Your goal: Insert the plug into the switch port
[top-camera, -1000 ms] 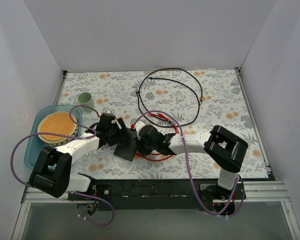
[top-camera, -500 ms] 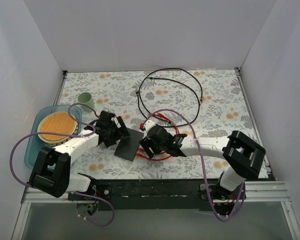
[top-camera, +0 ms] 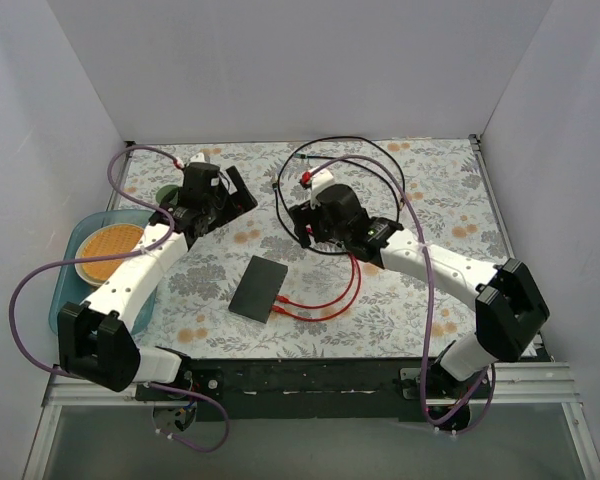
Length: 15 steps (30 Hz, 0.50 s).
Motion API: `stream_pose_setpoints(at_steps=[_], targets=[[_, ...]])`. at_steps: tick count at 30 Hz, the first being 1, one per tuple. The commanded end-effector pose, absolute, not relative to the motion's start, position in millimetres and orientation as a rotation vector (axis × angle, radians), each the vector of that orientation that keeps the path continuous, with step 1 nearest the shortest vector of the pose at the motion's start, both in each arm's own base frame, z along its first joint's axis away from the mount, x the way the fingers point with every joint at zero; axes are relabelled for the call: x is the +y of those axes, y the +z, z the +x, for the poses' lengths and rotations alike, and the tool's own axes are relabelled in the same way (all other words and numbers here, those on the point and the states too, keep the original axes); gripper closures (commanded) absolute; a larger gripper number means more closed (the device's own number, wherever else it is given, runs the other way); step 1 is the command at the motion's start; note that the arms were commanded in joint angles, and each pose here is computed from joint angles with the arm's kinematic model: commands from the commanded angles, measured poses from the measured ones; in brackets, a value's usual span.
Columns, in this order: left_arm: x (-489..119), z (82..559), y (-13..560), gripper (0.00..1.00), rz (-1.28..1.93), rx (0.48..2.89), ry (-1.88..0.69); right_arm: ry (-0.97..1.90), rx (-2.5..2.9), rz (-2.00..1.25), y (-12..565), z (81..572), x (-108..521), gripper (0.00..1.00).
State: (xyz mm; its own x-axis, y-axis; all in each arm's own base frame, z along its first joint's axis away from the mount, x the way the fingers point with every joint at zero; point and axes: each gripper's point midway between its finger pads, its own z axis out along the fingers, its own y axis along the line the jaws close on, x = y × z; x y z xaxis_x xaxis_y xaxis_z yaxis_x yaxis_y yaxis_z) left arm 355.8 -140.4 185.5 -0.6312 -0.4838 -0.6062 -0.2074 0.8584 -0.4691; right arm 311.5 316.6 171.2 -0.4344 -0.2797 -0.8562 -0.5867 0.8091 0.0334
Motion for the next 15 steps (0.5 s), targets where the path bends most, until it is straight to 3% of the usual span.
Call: stream_pose_setpoints(at_steps=[1, 6, 15], targets=[[-132.8, 374.4, 229.2, 0.03, -0.487, 2.177, -0.442, 0.458, 2.004, -0.676, 189.8, 334.2, 336.3, 0.16], [-135.2, 370.6, 241.5, 0.02, -0.525, 2.156, -0.500, 0.485, 1.992, -0.695, 200.8, 362.0, 364.5, 0.18], [-88.9, 332.8, 236.7, 0.02, -0.584, 2.107, -0.299, 0.460, 2.069, -0.721, 160.7, 419.6, 408.9, 0.22]])
